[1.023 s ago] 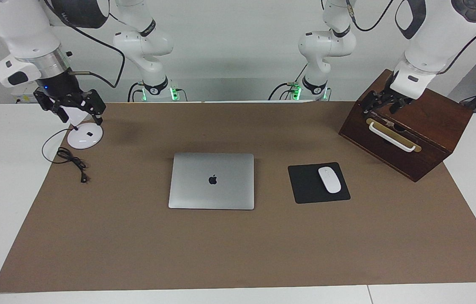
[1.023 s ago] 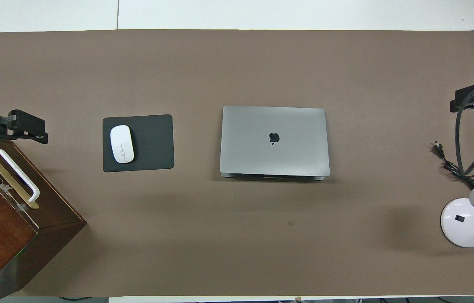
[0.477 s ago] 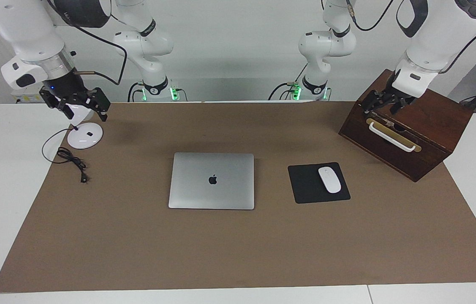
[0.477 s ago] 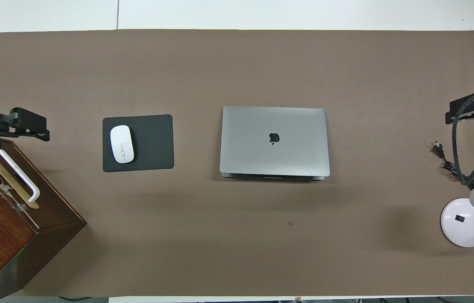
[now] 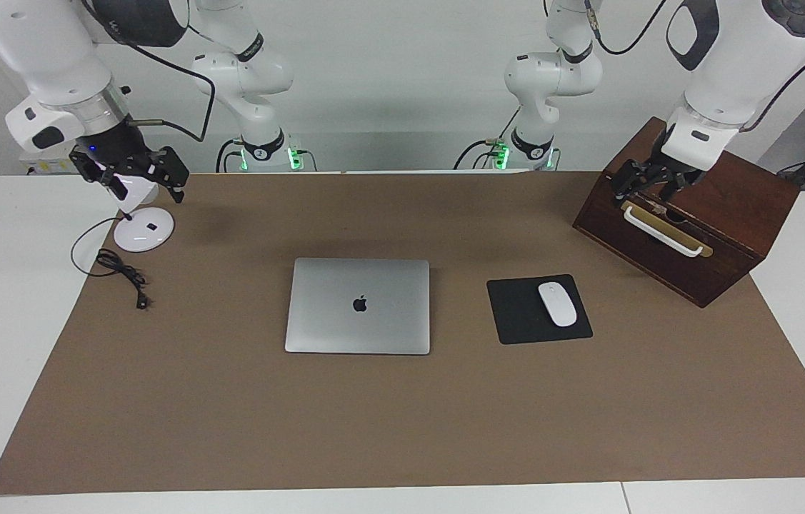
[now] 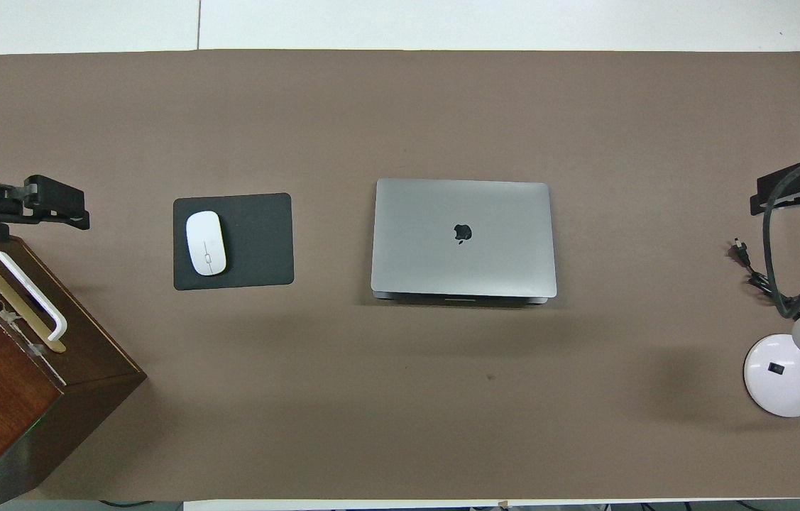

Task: Close laptop with both arms

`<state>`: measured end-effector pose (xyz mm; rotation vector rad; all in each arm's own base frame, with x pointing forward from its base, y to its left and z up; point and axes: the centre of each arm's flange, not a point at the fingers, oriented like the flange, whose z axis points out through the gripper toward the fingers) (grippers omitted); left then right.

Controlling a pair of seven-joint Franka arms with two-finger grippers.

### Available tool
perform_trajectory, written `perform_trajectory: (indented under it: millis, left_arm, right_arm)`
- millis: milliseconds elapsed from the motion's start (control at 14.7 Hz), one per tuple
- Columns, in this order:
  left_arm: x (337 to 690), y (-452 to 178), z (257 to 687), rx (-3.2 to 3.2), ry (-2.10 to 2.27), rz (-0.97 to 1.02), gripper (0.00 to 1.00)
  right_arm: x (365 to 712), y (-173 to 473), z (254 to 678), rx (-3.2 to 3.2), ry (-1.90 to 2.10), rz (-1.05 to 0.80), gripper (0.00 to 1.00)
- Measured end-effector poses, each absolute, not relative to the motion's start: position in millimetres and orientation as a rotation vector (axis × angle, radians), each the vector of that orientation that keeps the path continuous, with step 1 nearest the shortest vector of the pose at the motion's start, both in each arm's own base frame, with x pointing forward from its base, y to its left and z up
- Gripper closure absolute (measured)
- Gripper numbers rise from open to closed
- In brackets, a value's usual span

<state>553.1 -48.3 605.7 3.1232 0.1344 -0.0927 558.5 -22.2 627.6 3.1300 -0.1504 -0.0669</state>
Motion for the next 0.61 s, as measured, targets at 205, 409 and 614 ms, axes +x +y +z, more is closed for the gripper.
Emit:
perform_trajectory:
  millis: [205, 409, 614]
  left_arm:
    - [553.0, -48.7, 605.7, 3.123, 0.132, -0.093, 0.00]
    - [553.0, -48.8, 605.5, 3.123, 0.130, -0.093, 0.00]
    - [553.0, -48.9, 605.4, 3.123, 0.128, -0.094, 0.00]
  right_arm:
    - [557.7, -22.5, 627.2, 3.130, -0.151, -0.077, 0.00]
    - [557.6, -22.9, 627.2, 3.130, -0.152, -0.078, 0.00]
    - [557.5, -23.9, 627.2, 3.130, -0.155, -0.079, 0.00]
